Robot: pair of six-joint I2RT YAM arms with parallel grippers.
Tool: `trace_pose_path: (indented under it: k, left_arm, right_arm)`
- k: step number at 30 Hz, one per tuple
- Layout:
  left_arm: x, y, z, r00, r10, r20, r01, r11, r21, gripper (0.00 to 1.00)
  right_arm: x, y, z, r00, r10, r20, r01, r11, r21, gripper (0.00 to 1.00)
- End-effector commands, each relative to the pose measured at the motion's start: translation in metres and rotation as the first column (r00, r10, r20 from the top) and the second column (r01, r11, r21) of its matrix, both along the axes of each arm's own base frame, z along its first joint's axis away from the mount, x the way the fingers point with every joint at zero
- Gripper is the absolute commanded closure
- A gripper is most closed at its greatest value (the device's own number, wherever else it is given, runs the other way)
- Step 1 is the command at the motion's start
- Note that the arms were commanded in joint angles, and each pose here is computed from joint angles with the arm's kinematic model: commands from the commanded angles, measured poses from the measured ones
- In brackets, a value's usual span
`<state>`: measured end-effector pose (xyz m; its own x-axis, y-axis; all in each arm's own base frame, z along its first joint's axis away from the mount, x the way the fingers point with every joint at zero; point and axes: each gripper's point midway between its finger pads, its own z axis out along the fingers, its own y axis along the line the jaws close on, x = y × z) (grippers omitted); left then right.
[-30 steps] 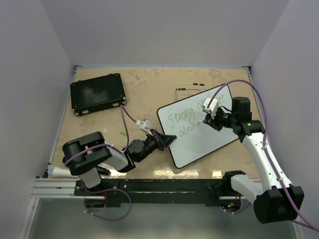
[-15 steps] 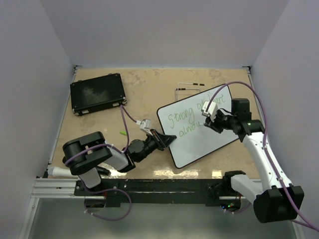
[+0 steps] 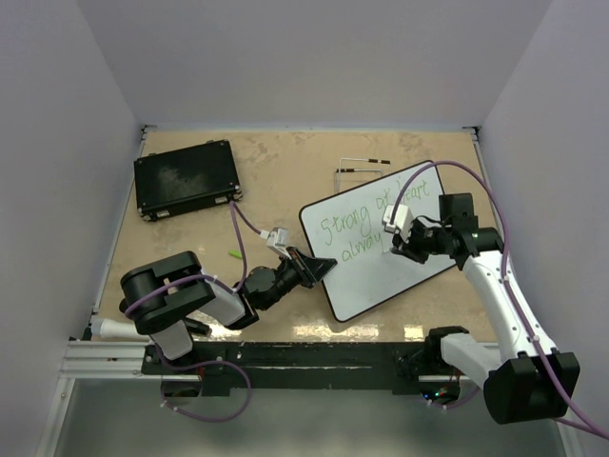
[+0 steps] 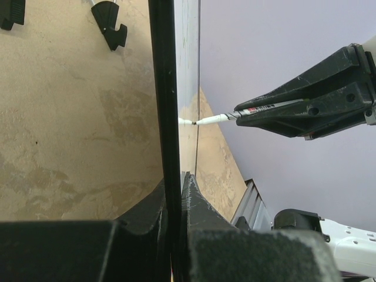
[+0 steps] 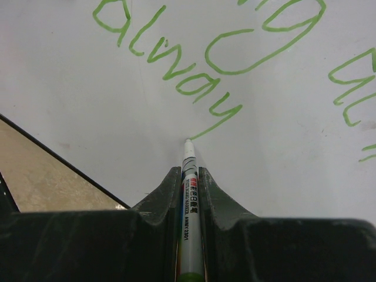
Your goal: Write a sentence on the whiteboard
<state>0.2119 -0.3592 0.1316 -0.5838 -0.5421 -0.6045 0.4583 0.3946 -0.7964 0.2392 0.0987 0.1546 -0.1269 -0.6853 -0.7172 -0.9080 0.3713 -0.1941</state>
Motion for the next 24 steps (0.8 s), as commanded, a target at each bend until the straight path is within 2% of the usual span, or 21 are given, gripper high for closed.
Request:
trace_pose_path:
  k: [1,13,24]
  left_arm:
    - [-0.009,-0.004,0.035,0.98,-0.045,0.193,0.057,0.997,-0.056,1.0]
    - [-0.009,-0.006,0.035,0.98,-0.05,0.191,0.062,0.996,-0.057,1.0]
    - [-0.01,-0.003,0.032,0.981,-0.047,0.189,0.057,0.997,-0.049,1.0]
  right_arm:
    - [-0.008,0.004,0.001,0.998,0.057,-0.023,-0.057,0.998,0.005,1.0]
    - [0.001,0.015,0.018,0.998,0.063,0.026,-0.065,0.995,0.071,1.0]
    - [0.032,0.004,0.055,0.981,-0.127,0.148,0.111,0.988,0.11,1.0]
